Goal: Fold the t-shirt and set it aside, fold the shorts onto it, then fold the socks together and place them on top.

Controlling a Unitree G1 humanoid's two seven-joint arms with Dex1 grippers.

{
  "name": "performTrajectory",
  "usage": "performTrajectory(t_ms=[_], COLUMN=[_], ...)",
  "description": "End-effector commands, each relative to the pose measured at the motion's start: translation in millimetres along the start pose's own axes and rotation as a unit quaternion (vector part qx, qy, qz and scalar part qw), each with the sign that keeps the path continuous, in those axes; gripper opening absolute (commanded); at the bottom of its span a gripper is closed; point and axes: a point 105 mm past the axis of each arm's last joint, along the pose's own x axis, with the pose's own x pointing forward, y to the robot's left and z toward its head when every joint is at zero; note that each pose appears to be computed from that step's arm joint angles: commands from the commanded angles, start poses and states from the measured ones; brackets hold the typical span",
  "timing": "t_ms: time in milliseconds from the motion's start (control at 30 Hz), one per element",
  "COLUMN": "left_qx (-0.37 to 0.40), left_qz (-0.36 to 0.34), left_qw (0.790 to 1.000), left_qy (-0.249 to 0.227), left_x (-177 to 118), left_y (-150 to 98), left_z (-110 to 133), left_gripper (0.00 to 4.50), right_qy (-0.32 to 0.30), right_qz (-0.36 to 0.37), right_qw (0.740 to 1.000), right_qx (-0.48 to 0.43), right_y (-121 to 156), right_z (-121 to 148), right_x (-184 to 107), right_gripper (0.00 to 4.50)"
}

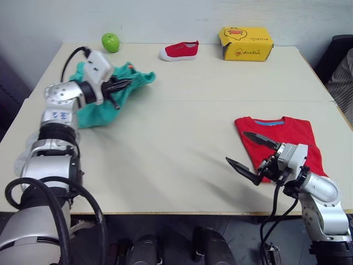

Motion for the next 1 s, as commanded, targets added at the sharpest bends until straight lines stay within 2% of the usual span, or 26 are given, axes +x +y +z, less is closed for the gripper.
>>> performTrajectory(t_ms=[33, 167, 233, 300, 367, 400, 467, 633, 800, 833, 933, 1000], left_qx=[0.018, -0.014, -0.029, -0.044, -0.070, -0.080, -0.082, -0.072, -0.094, -0.101, -0.088, -0.053], left_qz=[-0.126, -0.229, -0.272, -0.293, -0.285, -0.282, -0.279, -0.264, -0.266, -0.266, -0.210, -0.162], left_qw=[0.991, 0.971, 0.959, 0.953, 0.954, 0.955, 0.955, 0.959, 0.944, 0.941, 0.959, 0.982], left_qy=[-0.033, -0.071, -0.075, -0.067, -0.055, -0.052, -0.052, -0.069, -0.172, -0.180, -0.166, -0.087], left_x=[15.6, 30.6, 42.1, 51.9, 59.6, 62.2, 63.8, 58.8, 9.1, 1.6, -20.8, -55.4], left_y=[-33.9, -88.8, -130.6, -166.1, -185.0, -191.3, -197.8, -196.4, -176.4, -173.8, -149.4, -123.8], left_z=[22.9, 33.9, 33.2, 26.9, 18.5, 15.8, 13.9, 16.8, 44.0, 45.6, 30.8, -8.7], left_gripper=[0.02, 0.02, 0.02, 0.02, 0.02, 0.62, 1.07, 2.73, 4.38, 4.48, 4.48, 4.48], right_qy=[0.008, 0.042, 0.057, 0.072, 0.080, 0.080, 0.079, 0.099, 0.076, 0.074, 0.076, 0.094], right_qz=[-0.013, 0.002, 0.008, 0.019, 0.025, 0.025, 0.030, 0.082, 0.119, 0.126, 0.165, 0.201], right_qw=[1.000, 0.999, 0.998, 0.997, 0.997, 0.996, 0.996, 0.992, 0.990, 0.989, 0.983, 0.975], right_qx=[-0.022, -0.021, -0.013, -0.006, -0.005, -0.005, -0.001, 0.014, -0.005, -0.003, -0.001, -0.005], right_y=[-15.4, -18.9, -16.3, -11.2, -9.3, -9.4, -8.0, 10.2, 26.0, 28.3, 39.0, 50.9], right_z=[14.7, 13.2, 12.3, 11.8, 12.4, 13.4, 15.5, 17.5, 30.9, 32.2, 31.4, 18.5], right_x=[-16.2, -32.5, -41.1, -47.8, -49.1, -48.3, -44.6, -33.4, -1.1, 2.0, 11.5, 28.7], right_gripper=[4.50, 4.50, 4.50, 4.50, 4.50, 4.50, 4.50, 4.50, 4.50, 4.50, 4.50, 4.50])
